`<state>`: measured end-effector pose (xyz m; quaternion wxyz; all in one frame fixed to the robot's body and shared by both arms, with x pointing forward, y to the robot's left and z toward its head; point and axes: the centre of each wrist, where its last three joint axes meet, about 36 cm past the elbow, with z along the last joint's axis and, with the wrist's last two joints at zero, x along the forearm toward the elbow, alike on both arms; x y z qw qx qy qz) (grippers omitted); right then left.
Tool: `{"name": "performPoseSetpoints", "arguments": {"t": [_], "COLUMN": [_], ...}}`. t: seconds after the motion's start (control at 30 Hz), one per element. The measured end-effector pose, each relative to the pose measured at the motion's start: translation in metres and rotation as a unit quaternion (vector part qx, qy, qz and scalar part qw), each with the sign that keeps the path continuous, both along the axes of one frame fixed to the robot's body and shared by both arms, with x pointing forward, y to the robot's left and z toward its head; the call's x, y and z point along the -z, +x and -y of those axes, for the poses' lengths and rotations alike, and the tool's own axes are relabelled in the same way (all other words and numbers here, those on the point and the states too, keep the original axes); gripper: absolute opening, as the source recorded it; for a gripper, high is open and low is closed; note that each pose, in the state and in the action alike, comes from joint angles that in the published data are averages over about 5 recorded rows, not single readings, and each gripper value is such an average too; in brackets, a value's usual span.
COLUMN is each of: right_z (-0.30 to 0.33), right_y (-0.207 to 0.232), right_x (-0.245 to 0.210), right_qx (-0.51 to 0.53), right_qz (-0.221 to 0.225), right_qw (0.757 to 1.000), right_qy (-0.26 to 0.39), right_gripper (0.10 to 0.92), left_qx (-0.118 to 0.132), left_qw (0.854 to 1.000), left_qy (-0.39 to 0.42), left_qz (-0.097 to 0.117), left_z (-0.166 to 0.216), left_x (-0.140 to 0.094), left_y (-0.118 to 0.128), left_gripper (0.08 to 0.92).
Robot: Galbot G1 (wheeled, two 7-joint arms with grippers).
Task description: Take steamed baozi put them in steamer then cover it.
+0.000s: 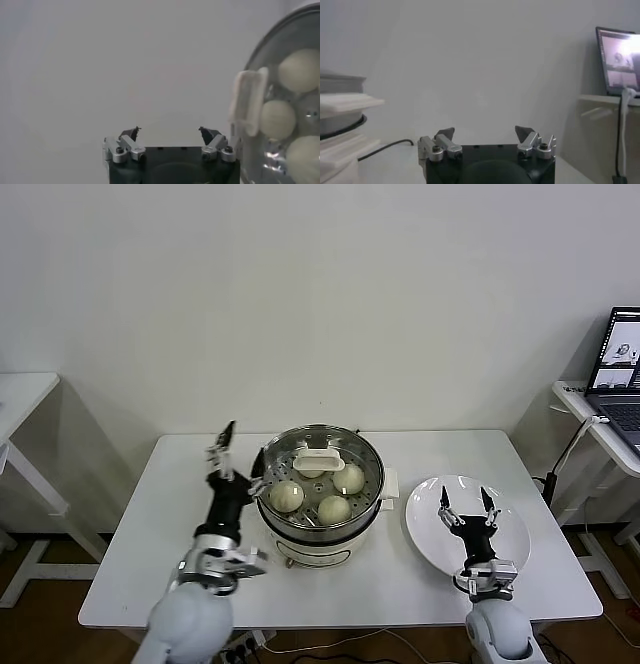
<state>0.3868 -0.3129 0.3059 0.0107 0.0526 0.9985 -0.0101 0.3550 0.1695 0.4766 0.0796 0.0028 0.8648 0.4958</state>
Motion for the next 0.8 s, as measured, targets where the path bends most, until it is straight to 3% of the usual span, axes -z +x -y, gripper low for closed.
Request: {"name": "performPoseSetpoints", "arguments": {"t": [0.17, 0.4, 0.6, 0.8], "right_z": [0.002, 0.003, -0.002, -0.006], "right_y": [-0.008, -0.021, -0.030, -0.036], "right_x": [-0.006, -0.006, -0.006, -0.005], "right_qx": [0.003, 0.007, 0.002, -0.001], "right_qz": [-0.009, -0.023, -0.029, -0.032], "right_qw": [1.000, 0.999, 0.999, 0.998], "right_qy": [0.017, 0.033, 0.043, 0.049], "right_gripper": [0.823, 0.823, 0.823, 0.823], "left_qx": [0.008, 0.018, 0.019, 0.024], "left_qw": [0.991, 0.962, 0.943, 0.935], "left_qy": [-0.128, -0.270, -0.327, -0.352], "left_qz": [-0.024, -0.047, -0.052, -0.049], "left_z": [-0.042, -0.094, -0.123, -0.137], "left_x": [0.033, 0.082, 0.115, 0.133], "left_y": [0.008, 0.005, -0.008, -0.020], "left_gripper": [0.823, 0.823, 0.823, 0.823]}}
